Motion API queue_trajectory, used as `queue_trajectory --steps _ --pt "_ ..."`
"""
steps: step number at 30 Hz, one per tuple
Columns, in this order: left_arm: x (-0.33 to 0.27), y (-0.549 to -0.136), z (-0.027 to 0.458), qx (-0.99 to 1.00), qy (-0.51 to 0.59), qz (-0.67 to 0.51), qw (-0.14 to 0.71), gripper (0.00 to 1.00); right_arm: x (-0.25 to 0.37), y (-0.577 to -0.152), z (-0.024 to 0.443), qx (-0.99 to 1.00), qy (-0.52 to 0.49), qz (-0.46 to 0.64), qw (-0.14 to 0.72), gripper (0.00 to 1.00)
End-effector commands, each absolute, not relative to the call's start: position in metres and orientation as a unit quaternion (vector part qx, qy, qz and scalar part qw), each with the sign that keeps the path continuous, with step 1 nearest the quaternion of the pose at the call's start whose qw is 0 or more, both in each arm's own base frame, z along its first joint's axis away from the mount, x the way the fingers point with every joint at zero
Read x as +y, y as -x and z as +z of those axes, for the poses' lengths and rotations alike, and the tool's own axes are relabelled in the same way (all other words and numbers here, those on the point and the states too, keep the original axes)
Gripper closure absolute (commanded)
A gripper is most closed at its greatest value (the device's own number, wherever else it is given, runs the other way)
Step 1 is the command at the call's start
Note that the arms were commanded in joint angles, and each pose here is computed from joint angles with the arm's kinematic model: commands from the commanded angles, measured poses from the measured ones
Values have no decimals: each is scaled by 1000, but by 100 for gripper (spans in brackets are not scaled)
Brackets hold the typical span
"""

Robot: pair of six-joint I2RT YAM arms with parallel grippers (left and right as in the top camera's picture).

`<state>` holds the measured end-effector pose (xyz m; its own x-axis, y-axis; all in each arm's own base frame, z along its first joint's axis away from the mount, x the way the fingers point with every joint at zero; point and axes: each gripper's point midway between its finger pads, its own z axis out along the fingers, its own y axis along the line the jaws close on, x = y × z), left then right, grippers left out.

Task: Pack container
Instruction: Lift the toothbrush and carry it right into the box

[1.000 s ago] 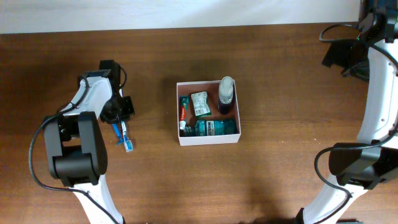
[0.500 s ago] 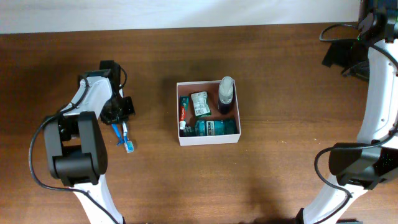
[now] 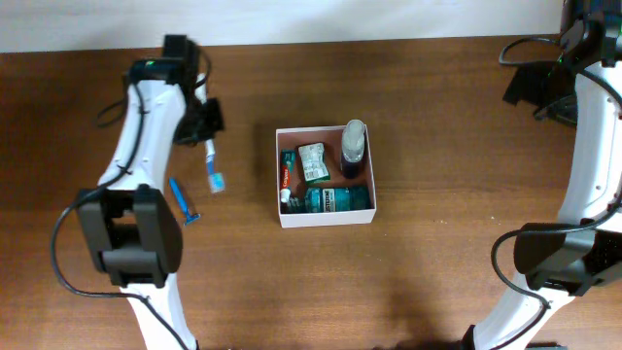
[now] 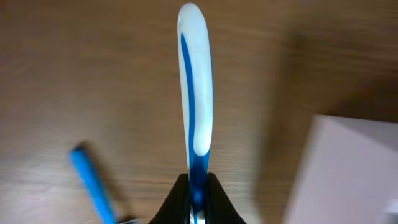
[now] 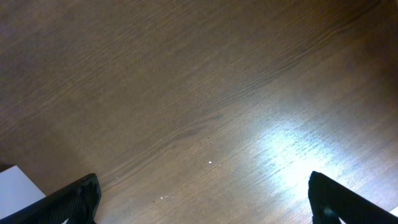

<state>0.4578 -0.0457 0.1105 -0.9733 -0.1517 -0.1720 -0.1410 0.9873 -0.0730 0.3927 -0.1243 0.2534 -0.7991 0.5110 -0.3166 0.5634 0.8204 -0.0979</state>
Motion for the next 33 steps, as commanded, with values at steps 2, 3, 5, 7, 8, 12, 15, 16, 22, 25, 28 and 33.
queue_trajectory --steps 2,3,5,7,8,12,15,16,22,25,28,33 --pt "-108 -459 128 990 46 -90 98 100 -127 -389 270 938 -289 -100 162 2" --pt "-120 -458 131 990 38 -98 99 100 -127 -389 270 938 -289 -100 162 2" --pt "-143 -454 134 989 18 -113 99 100 -127 -389 270 938 -289 -100 162 2" --pt "-162 -447 135 988 -1 -122 95 100 -127 -389 270 938 -289 -100 162 2" --pt "-169 -444 135 988 -9 -123 94 100 -127 -389 270 938 -289 -100 162 2" --pt "-197 -433 135 987 -41 -125 90 100 -127 -389 270 938 -289 -100 162 2" --pt "-209 -427 134 987 -55 -124 87 100 -127 -389 270 938 -289 -100 162 2" --pt "-212 -425 133 987 -59 -124 86 100 -127 -389 270 938 -289 -100 162 2" --pt "-229 -416 120 987 -77 -121 69 99 -127 -389 270 938 -289 -100 162 2" --pt "-234 -413 106 988 -82 -116 54 99 -127 -389 270 938 -289 -100 162 2" --pt "-234 -414 100 989 -82 -114 49 99 -127 -389 270 938 -289 -100 162 2" --pt "-231 -415 97 990 -81 -104 50 99 -127 -389 270 938 -289 -100 162 2"
